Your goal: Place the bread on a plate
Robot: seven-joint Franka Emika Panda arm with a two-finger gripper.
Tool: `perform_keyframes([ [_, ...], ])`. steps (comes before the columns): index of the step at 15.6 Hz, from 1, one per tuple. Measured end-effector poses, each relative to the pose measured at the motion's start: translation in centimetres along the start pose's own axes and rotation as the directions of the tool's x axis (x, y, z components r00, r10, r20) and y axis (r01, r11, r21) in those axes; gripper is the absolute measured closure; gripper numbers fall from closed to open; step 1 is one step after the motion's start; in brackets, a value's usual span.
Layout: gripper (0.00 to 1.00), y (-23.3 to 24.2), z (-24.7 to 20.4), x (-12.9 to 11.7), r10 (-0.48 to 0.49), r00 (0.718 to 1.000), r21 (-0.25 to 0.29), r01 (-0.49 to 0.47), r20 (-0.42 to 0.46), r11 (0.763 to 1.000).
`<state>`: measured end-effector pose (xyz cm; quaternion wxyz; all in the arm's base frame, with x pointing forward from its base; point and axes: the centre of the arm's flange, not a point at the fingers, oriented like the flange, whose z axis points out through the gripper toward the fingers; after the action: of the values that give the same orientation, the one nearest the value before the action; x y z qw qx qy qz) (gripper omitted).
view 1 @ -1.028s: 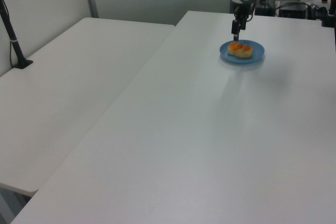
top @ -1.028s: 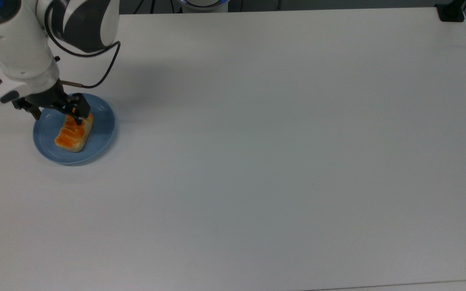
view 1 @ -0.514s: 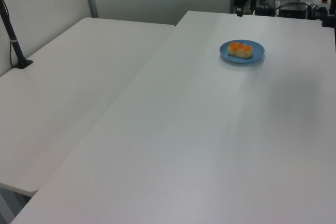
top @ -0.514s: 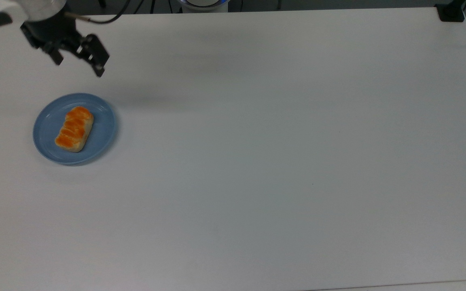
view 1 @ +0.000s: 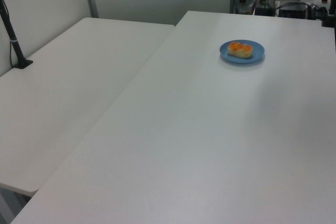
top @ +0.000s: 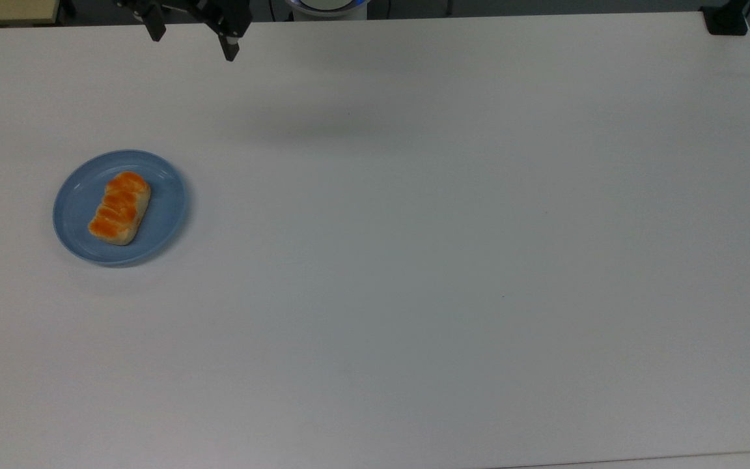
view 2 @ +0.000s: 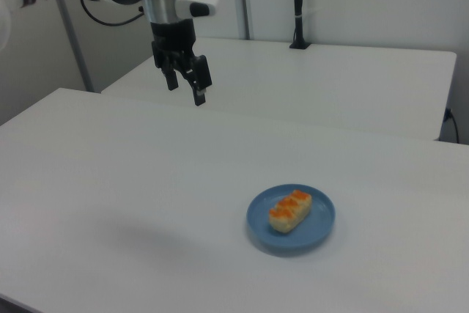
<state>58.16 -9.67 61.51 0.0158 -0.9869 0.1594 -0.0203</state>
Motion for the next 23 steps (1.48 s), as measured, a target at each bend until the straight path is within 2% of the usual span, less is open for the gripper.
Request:
perform_keyframes([
  [5,0.0,-2.8,-0.1,-0.2,-0.104,0.994,0.001,0.104,-0.04,0.995],
  [10,0.0,-3.1,1.4,0.0,-0.223,0.974,-0.004,0.223,-0.041,0.975],
  [14,0.0,-3.1,1.4,0.0,-0.245,0.969,-0.005,0.245,-0.042,0.97],
  [23,0.0,-3.8,1.3,-0.2,-0.23,0.972,-0.003,0.23,-0.044,0.973],
])
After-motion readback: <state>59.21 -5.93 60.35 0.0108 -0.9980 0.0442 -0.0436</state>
